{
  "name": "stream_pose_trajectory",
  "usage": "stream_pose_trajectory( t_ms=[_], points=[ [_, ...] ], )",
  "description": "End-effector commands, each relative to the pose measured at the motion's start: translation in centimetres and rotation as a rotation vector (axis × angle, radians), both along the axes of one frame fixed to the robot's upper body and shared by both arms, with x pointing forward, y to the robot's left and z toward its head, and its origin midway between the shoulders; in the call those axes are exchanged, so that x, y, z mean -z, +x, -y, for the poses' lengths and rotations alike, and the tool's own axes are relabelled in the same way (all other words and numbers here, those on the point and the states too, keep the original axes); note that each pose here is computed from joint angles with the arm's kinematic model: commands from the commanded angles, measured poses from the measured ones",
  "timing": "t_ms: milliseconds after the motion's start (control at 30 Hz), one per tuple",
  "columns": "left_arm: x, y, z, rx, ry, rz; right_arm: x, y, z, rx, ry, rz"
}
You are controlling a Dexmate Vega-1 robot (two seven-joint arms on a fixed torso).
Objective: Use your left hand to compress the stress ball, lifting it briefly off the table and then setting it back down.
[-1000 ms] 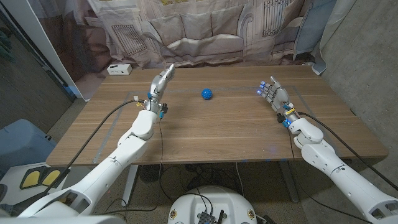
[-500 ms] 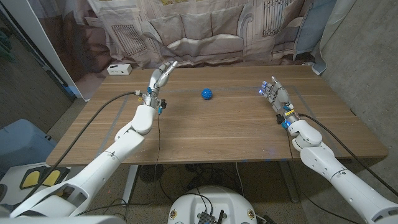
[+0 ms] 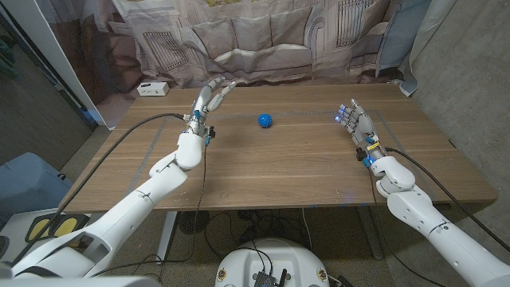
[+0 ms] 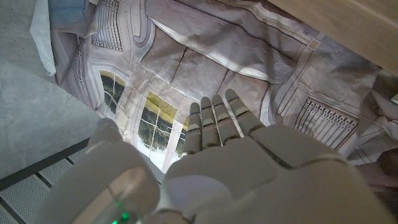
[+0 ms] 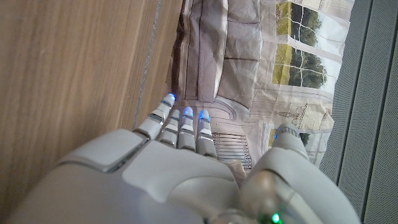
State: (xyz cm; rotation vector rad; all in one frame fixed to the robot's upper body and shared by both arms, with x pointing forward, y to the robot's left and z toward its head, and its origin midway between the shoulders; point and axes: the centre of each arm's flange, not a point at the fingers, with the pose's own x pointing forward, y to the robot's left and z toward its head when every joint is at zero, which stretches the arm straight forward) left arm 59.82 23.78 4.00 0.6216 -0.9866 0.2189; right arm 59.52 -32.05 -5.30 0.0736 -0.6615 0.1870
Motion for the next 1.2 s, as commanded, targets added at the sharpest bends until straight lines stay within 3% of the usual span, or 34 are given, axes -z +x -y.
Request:
stream_pose_trajectory(
  t_ms=[33, 500, 1200],
  points=[
    [0.0, -0.6, 0.5, -0.072, 0.043, 0.029, 0.4, -0.7, 0.1, 0.011, 0.001, -0.006],
    [-0.9, 0.0, 1.2, -0.103, 0.094, -0.007, 1.3, -1.0, 0.3, 0.004, 0.03, -0.026],
    [-3.2, 0.6, 2.6, -0.145, 0.177, -0.027, 1.7, -1.3, 0.6, 0.017, 0.046, -0.021]
  ],
)
